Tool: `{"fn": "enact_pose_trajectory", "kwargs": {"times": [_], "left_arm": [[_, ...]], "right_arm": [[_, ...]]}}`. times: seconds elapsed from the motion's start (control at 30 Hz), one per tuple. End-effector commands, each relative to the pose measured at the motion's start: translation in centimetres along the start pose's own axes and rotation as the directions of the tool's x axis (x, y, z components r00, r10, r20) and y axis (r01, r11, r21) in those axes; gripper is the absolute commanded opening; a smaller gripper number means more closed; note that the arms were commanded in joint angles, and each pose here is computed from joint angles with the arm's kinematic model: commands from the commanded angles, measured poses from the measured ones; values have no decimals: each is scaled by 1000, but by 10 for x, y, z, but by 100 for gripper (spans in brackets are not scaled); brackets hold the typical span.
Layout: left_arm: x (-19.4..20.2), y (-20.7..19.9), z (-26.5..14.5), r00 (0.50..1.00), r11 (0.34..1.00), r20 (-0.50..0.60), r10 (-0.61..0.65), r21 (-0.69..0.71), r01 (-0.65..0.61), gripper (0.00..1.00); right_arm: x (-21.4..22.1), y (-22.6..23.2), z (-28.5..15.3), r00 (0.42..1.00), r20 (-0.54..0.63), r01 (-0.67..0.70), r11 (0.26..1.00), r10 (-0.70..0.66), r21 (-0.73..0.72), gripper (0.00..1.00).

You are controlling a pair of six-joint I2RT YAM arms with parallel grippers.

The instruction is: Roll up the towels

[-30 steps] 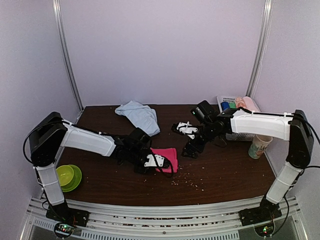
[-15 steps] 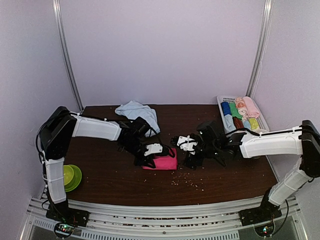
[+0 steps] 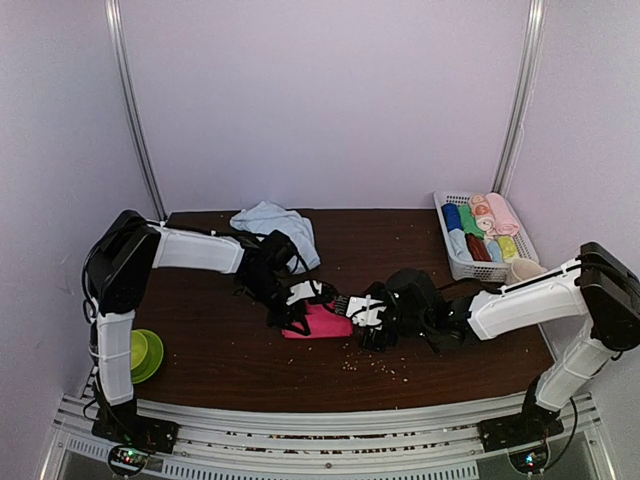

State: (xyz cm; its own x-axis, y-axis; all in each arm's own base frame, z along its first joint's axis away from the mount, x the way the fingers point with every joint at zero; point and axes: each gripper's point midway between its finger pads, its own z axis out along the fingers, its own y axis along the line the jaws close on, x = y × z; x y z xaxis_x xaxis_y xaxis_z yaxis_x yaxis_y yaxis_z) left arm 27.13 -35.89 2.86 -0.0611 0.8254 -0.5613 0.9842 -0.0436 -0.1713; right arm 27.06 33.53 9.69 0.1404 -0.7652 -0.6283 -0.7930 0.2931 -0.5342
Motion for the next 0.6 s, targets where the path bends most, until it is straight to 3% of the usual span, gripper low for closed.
{"fn": "enact_pose_trajectory", "kwargs": {"times": [0.0, 0.33, 0.57], "left_arm": [[41, -17, 13, 983, 985, -123, -135, 95, 147, 0], [46, -15, 16, 972, 964, -133, -192, 159, 212, 0], [47, -14, 14, 966, 951, -136, -218, 190, 242, 0]], "right_arm": [[-4, -9, -6, 999, 38, 0, 998, -2, 70, 91], [-8, 18, 3, 996, 25, 86, 995, -87, 52, 90], [-21, 25, 29, 980, -61, 194, 978, -189, 73, 89]]}}
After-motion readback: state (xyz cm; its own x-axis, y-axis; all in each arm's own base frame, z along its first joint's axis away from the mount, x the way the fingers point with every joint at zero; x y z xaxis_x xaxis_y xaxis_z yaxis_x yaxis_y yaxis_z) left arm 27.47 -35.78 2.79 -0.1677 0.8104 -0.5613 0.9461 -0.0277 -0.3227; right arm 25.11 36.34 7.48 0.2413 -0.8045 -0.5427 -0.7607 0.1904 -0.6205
